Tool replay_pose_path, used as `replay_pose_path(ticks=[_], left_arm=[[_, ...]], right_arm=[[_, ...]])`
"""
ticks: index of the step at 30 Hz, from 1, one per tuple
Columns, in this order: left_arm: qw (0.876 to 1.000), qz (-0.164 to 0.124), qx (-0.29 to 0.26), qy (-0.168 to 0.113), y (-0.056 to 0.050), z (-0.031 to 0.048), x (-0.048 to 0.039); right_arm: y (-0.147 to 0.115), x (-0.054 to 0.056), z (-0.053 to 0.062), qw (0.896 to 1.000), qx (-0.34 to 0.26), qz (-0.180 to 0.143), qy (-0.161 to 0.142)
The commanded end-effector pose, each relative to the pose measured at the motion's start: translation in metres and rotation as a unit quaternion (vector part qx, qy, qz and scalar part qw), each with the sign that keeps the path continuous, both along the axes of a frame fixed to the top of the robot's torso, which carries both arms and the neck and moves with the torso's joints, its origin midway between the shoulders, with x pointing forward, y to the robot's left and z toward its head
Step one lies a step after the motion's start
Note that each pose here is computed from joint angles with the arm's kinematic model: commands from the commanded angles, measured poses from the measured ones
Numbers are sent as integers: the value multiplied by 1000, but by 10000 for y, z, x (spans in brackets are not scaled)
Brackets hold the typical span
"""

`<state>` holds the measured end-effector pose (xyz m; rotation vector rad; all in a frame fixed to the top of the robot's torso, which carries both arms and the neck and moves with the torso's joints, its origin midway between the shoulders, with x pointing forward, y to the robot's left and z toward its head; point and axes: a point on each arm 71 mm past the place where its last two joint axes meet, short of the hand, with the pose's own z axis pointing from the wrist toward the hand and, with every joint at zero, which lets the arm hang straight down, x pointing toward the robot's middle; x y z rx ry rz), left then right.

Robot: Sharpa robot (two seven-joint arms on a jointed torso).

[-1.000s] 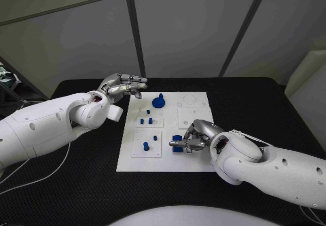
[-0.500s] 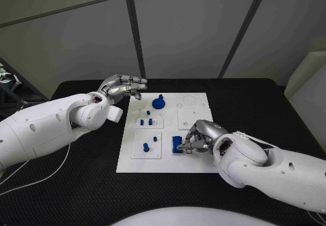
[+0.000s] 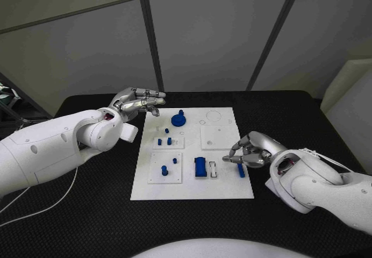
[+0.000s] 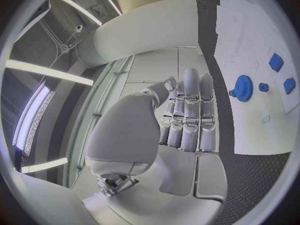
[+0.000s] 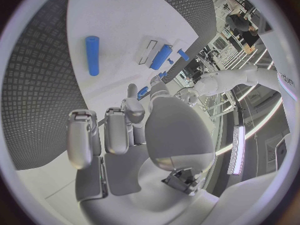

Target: Assemble the parts on the task board

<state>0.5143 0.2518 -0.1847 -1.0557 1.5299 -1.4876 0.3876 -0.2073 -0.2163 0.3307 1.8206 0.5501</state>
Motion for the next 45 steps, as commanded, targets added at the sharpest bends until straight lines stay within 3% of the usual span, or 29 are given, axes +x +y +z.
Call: replay_pose_path(ticks=[1, 6, 15, 45], left_arm=[[1000, -4, -5, 0, -17, 6, 1], [1000, -6, -5, 0, -34, 3, 0], [1000, -9, -6, 1, -51, -8, -4], [1000, -8, -5, 4, -26, -20, -8]], right_arm=[[-102, -20, 3, 999, 42, 2, 26], [-311, -21, -23, 999, -37, 10, 31], [-355, 5, -60, 992, -121, 14, 23], [-153, -2, -302, 978, -197, 43, 50]])
